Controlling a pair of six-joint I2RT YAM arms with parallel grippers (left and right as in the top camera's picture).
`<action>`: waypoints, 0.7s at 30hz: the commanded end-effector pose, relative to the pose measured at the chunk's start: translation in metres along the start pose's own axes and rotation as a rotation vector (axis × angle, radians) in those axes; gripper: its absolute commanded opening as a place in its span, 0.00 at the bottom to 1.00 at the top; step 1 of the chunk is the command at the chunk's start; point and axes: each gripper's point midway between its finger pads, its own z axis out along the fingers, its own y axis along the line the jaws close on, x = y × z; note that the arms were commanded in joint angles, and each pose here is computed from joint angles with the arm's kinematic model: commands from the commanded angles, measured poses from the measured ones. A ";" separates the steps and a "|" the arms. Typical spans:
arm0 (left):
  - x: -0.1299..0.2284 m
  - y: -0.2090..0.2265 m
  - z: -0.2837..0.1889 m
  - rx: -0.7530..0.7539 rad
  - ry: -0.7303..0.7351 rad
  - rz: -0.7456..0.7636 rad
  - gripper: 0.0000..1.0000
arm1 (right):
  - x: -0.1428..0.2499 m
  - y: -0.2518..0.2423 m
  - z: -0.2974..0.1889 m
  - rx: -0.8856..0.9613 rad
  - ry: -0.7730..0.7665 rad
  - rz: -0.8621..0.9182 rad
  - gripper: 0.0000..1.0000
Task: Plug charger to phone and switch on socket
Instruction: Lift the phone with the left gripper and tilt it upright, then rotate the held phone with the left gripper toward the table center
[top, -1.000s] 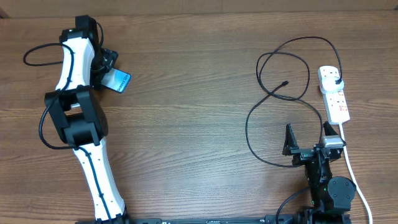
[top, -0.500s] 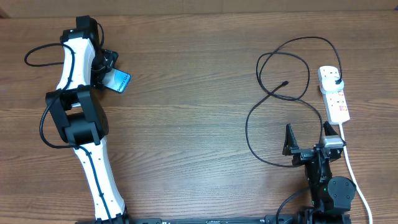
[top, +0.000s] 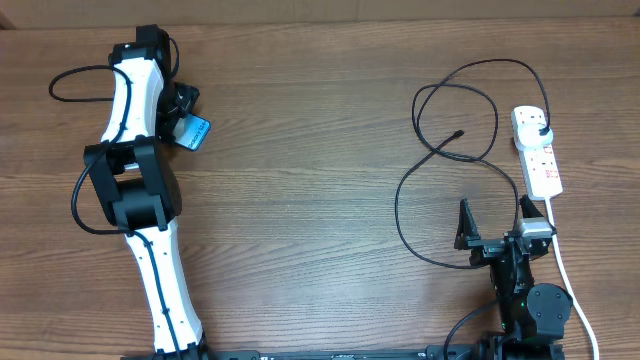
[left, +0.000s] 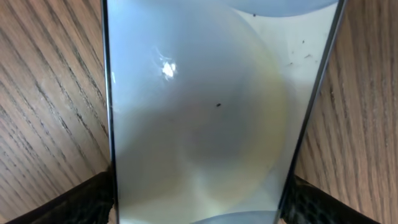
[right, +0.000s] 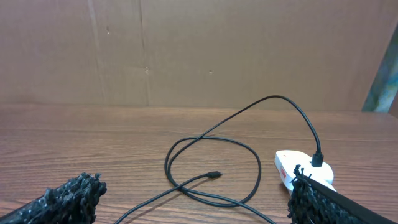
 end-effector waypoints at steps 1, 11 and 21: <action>0.021 0.022 0.044 -0.123 0.080 0.065 0.82 | 0.002 0.000 0.000 -0.003 -0.001 0.003 1.00; 0.024 0.022 0.043 -0.111 0.105 0.174 0.74 | 0.002 0.000 0.000 -0.003 -0.001 0.003 1.00; 0.025 0.017 -0.002 -0.094 0.135 0.221 0.64 | 0.002 0.000 0.000 -0.003 -0.001 0.003 1.00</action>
